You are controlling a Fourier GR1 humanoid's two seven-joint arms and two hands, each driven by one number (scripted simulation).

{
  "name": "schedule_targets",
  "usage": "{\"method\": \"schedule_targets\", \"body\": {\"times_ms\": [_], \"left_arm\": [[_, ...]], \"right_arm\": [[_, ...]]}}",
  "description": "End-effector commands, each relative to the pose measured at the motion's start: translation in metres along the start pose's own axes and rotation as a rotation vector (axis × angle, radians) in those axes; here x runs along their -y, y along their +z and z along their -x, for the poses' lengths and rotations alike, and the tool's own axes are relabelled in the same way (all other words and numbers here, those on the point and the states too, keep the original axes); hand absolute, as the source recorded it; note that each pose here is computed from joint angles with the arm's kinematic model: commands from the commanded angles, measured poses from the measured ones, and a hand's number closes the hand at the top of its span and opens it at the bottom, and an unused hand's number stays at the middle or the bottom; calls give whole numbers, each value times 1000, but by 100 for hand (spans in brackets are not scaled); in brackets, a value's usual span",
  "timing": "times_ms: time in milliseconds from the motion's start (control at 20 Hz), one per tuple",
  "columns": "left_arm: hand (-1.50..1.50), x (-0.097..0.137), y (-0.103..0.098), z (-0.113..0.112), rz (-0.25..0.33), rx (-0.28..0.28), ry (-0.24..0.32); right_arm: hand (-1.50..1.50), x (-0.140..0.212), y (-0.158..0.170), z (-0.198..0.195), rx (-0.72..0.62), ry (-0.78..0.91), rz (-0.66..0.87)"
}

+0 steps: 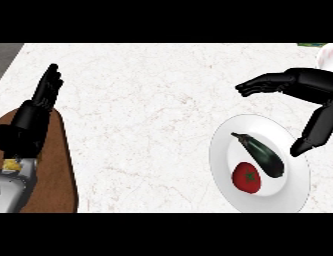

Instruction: Pick the eggplant from the plate and place it in the bowl

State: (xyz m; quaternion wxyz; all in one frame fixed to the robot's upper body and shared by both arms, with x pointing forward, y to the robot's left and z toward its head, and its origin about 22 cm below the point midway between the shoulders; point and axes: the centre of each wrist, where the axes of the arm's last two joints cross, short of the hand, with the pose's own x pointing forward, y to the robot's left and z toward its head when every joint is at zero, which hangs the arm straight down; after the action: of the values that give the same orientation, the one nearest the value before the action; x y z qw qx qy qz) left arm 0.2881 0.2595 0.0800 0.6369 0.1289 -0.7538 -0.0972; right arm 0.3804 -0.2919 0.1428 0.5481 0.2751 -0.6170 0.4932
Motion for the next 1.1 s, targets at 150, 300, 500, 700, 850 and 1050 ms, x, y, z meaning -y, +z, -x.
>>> {"method": "schedule_targets", "body": {"times_ms": [150,300,500,700,850,1050], "left_arm": [[0,3,-9,-5,-10,2,-20],[0,17,-11,-4,1,-17,-21],[0,12,-20,-19,-17,4,-23],[0,16,-8,-2,-15,-38,-12],[0,10,-22,-12,-40,-35,-20],[0,18,-16,8,-52,-37,-37]], "right_arm": [[-150,12,-34,-56,-99,257,-310],[-150,3,-59,-74,-155,393,-390],[-150,-20,-82,-69,-216,477,-535],[-150,-33,-98,-53,-231,494,-623],[-150,-58,-106,-33,-241,534,-707],[-150,-68,-111,-16,-263,606,-768]]}}
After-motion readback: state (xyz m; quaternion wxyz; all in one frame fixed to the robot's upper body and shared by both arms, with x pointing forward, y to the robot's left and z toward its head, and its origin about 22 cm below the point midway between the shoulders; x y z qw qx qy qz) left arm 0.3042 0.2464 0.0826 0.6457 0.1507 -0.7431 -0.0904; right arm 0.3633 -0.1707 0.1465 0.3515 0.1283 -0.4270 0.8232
